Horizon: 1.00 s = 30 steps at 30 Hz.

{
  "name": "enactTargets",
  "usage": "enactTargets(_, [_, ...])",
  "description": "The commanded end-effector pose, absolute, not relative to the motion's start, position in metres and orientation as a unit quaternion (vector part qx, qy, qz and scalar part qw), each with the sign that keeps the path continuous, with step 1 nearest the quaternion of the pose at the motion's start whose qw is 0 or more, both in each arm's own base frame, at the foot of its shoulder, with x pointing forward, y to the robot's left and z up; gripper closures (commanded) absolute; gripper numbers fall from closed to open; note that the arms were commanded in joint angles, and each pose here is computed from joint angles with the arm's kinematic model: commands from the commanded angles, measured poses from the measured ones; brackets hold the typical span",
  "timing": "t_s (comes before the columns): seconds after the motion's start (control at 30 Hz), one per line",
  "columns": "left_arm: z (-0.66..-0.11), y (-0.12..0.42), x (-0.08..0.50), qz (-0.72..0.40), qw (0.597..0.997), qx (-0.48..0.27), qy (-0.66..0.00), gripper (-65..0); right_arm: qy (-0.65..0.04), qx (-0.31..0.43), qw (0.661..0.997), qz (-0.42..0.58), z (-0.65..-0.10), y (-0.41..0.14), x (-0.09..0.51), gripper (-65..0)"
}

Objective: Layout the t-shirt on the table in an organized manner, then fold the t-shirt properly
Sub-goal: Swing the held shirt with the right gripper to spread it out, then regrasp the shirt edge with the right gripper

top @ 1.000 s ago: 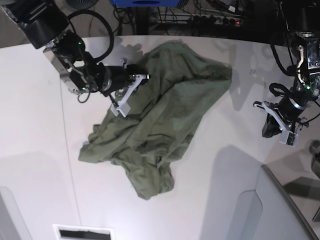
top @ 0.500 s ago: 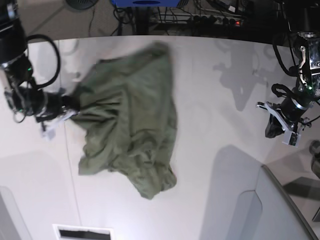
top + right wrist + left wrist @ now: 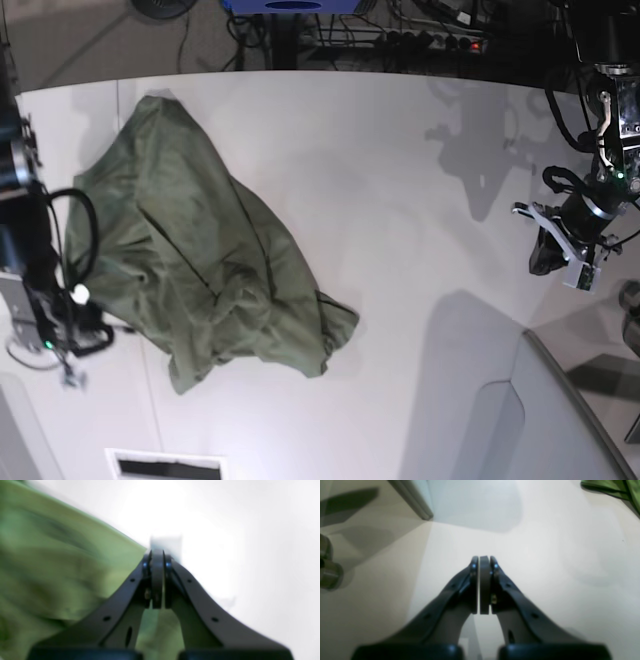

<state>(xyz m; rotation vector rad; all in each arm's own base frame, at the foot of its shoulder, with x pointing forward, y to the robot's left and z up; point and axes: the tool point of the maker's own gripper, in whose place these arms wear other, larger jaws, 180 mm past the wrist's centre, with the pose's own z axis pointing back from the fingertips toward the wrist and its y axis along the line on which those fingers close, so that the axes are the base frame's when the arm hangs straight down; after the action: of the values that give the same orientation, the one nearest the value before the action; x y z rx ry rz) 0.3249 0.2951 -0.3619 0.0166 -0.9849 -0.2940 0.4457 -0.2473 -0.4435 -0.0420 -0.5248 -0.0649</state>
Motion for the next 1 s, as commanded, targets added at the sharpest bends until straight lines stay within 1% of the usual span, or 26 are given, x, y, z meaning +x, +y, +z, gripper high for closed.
enactTargets(0.0, [-0.344, 0.3, 0.334, -0.143, 0.858, 0.016, -0.494, -0.7, -0.29, -0.022, 0.956, -0.02, -0.421, -0.244, 0.47, -1.5])
enactTargets(0.07, [-0.345, 0.3, 0.333, -0.143, 0.858, 0.016, -0.493, -0.7, -0.301, -0.013, 0.953, 0.01, -0.414, -0.219, 0.485, -1.5])
enactTargets(0.13, [-0.345, 0.3, 0.333, -0.143, 0.858, 0.016, -0.493, -0.7, -0.306, -0.019, 0.951, 0.031, -0.407, -0.203, 0.497, -1.5])
enactTargets(0.2, [-0.347, 0.3, 0.331, -0.143, 0.859, 0.015, -0.491, -0.7, -0.294, -0.021, 0.955, 0.041, -0.407, -0.195, 0.496, -1.1])
enactTargets(0.3, [-0.347, 0.303, 0.331, -0.144, 0.86, 0.018, -0.488, -0.7, -0.245, -0.019, 0.969, 0.033, -0.417, -0.197, 0.48, -0.8])
enactTargets(0.37, [-0.346, 0.305, 0.33, -0.146, 0.861, 0.02, -0.487, -0.7, -0.214, -0.002, 0.977, 0.003, -0.434, -0.201, 0.46, -0.8])
enactTargets(0.47, [-0.346, 0.305, 0.33, -0.146, 0.86, 0.021, -0.488, -0.7, -0.201, -0.003, 0.979, -0.043, -0.458, -0.224, 0.43, -0.8])
enactTargets(0.6, [-0.344, 0.302, 0.333, -0.15, 0.858, 0.02, -0.49, -0.7, -0.234, -0.048, 0.969, -0.061, -0.461, -0.242, 0.406, -0.8])
enactTargets(0.67, [-0.345, 0.301, 0.334, -0.154, 0.858, 0.024, -0.489, -0.7, -0.261, -0.068, 0.96, -0.071, -0.446, -0.249, 0.397, -0.8])
enactTargets(0.7, [-0.347, 0.301, 0.334, -0.159, 0.859, 0.031, -0.485, -0.7, -0.265, -0.071, 0.959, -0.075, -0.442, -0.248, 0.39, -0.8])
enactTargets(0.83, [-0.361, 0.289, 0.338, -0.193, 0.861, 0.065, -0.465, -0.7, -0.254, -0.059, 0.963, -0.075, -0.434, -0.233, 0.36, -0.8])
enactTargets(0.97, [-0.374, 0.278, 0.337, -0.211, 0.864, 0.083, -0.45, -0.7, -0.238, -0.04, 0.964, -0.108, -0.437, -0.23, 0.333, -0.8])
